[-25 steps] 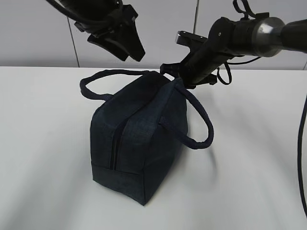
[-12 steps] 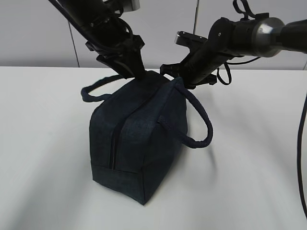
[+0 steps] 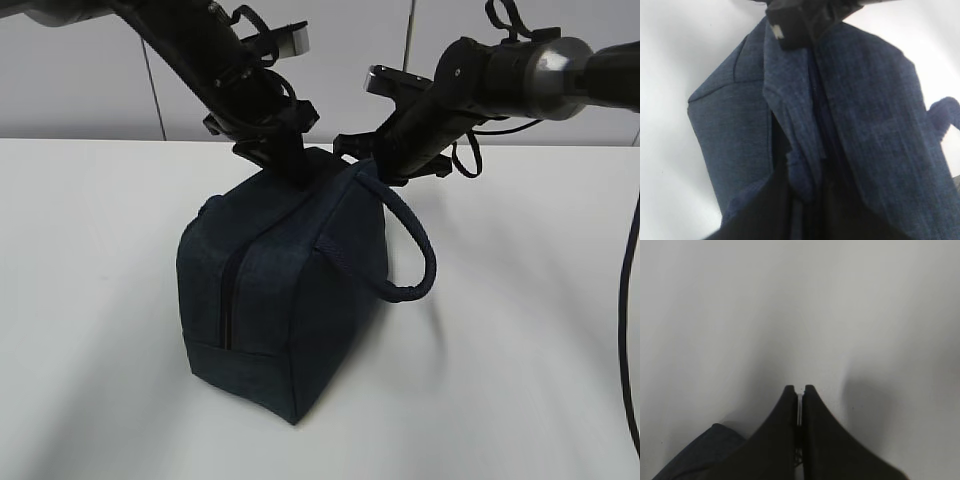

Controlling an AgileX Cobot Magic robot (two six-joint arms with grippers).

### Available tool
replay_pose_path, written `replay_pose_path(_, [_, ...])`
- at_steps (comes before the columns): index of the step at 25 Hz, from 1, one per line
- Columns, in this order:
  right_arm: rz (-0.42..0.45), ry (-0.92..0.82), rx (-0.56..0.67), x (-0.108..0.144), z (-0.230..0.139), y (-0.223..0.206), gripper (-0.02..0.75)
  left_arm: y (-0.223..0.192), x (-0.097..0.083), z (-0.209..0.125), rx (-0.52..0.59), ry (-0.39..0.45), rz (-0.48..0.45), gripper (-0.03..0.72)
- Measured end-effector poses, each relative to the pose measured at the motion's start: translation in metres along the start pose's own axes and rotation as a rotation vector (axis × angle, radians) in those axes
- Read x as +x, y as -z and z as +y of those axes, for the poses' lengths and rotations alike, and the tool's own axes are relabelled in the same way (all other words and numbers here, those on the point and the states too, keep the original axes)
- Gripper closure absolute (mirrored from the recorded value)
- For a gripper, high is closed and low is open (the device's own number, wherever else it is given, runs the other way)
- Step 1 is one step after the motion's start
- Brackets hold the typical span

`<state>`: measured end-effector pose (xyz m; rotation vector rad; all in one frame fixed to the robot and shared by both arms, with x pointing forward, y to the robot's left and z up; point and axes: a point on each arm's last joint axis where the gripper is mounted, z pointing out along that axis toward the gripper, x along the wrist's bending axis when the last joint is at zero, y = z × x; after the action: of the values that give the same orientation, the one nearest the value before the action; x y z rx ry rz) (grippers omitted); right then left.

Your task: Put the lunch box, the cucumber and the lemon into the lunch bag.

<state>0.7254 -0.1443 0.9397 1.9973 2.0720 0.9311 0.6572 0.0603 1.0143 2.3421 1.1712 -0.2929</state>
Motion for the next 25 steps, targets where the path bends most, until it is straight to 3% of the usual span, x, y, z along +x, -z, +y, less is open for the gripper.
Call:
replay_pose_path(3, [0.0,0.001,-0.002,0.0,0.0,0.0,0.738,0.003,-0.001,0.002,-0.005,-0.014,0.015,0.657])
replay_pose_path(25, [0.007,-0.008,-0.015,0.001,0.002,0.001,0.738,0.025,-0.012,0.006,-0.046,-0.05,0.05,0.664])
